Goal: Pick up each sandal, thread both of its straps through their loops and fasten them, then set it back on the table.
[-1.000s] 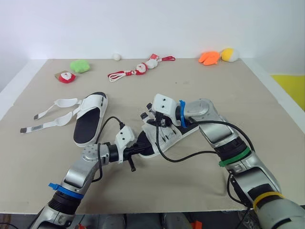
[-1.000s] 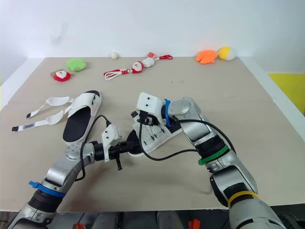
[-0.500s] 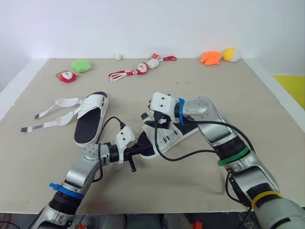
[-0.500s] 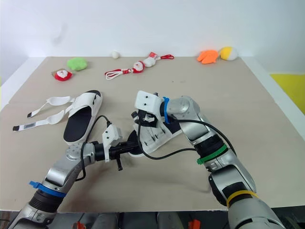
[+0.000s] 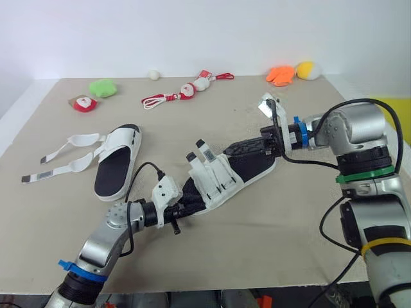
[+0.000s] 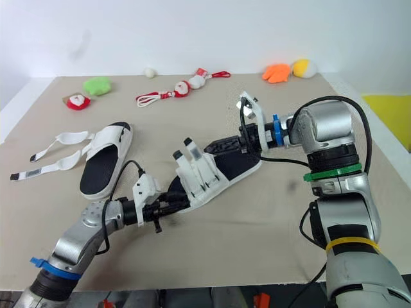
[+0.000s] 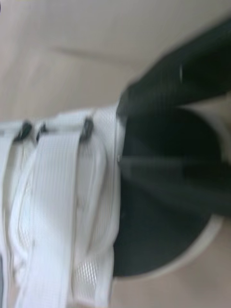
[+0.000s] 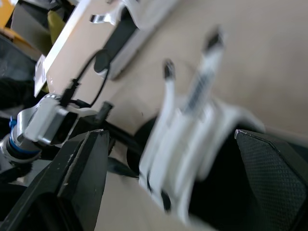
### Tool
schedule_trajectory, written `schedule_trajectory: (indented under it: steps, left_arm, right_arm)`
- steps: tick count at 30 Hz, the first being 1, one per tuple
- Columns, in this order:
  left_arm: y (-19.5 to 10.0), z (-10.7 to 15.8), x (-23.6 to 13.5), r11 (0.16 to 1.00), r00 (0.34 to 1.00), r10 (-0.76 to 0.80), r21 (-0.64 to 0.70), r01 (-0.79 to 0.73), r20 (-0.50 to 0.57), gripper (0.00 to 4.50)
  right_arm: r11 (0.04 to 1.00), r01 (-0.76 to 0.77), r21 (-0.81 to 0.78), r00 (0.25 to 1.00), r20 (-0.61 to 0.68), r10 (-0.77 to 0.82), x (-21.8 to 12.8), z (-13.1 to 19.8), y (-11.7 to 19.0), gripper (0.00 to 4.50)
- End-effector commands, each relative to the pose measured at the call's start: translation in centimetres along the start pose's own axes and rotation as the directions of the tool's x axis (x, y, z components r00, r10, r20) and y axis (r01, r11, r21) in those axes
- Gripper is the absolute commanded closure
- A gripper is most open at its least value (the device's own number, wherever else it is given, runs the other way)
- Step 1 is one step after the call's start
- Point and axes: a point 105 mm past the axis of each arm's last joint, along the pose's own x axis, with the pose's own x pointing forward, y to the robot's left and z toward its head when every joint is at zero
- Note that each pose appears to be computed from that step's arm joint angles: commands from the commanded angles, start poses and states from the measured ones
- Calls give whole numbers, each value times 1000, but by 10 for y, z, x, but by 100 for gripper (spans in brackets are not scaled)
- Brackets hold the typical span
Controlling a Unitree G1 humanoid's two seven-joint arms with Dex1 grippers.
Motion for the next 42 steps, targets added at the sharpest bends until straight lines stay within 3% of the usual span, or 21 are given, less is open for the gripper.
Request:
schedule_trajectory:
  steps: [1,3,4,12,30,33,38,40,42]
  left_arm:
    - [13,1,-19,995,994,103,-13,-103,-23,113]
    - [15,8,-24,992,992,125,-8,-125,-7,15]
    - [17,13,-27,990,990,140,3,-140,4,3]
    - [25,47,-34,977,976,198,58,-203,88,3]
    - [29,58,-34,973,972,201,94,-213,119,3]
    - [30,62,-34,973,972,196,99,-209,128,0]
    - [28,71,-34,975,968,186,91,-203,169,0]
    - [27,73,-34,975,967,185,91,-203,176,0]
    - [26,76,-35,976,964,182,87,-202,193,0]
  right_arm:
    - [1000,-3,11,1000,8,3,-1,3,2,0]
    - [1000,-4,25,1000,-7,4,3,-3,0,0]
    - [999,-14,38,1000,-14,15,6,-6,1,0]
    - [985,-99,141,994,-36,105,35,-20,16,0]
    - [957,-194,214,981,22,194,58,-38,33,0]
    - [955,-195,225,981,30,194,65,-39,35,70]
    - [954,-182,238,983,34,179,74,-43,35,281]
    - [957,-181,228,983,67,170,72,-39,36,389]
    - [954,-193,228,976,147,163,64,-28,34,439]
